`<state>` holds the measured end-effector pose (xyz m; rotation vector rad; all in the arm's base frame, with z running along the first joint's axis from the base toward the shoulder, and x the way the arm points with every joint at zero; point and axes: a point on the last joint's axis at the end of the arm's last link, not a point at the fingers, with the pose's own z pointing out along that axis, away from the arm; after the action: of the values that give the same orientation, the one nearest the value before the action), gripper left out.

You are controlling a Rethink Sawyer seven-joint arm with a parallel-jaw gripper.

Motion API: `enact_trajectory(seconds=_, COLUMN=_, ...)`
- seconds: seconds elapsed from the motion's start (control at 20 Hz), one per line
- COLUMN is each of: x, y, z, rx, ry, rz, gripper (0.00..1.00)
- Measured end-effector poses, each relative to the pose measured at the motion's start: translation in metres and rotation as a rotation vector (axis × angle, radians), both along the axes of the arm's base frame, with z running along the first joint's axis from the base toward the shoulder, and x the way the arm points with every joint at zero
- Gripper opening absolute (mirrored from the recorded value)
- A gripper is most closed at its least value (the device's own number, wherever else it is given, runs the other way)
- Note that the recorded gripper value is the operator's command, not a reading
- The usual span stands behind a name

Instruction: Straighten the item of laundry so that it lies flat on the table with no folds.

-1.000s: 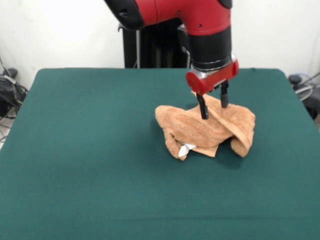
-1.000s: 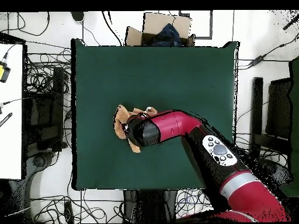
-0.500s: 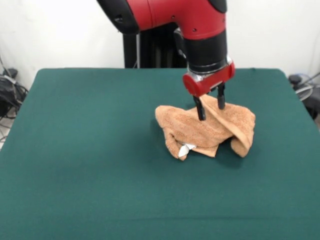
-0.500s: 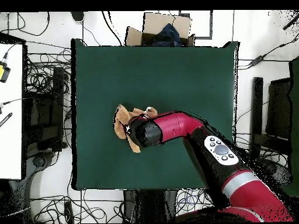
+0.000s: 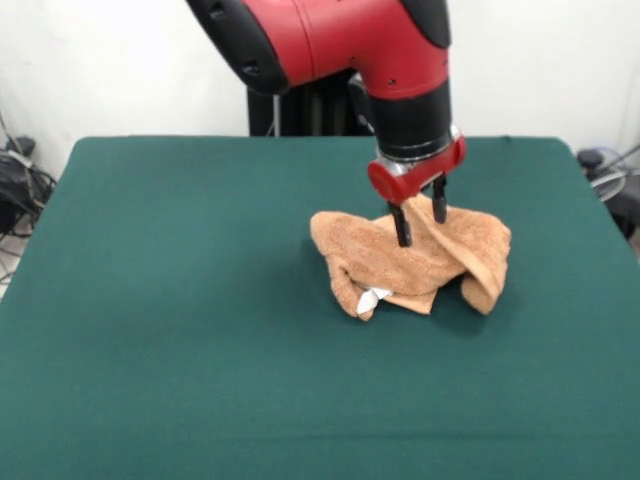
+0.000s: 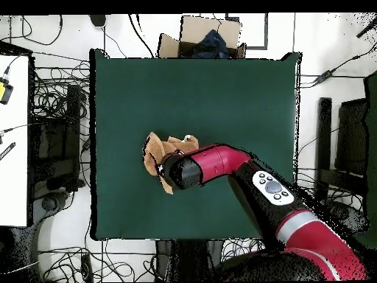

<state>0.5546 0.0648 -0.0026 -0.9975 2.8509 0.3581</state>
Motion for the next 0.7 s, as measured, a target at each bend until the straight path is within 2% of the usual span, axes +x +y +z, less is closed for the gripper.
enact_trajectory(seconds=0.35, x=-0.005, y=-0.007, z=-0.007, rx=0.01, ry=0.011, rz=-0.01, gripper=1.0)
enact_trajectory(seconds=0.7, x=0.003, y=-0.017, z=-0.003, rx=0.032, ry=-0.003, rz=-0.037, gripper=1.0)
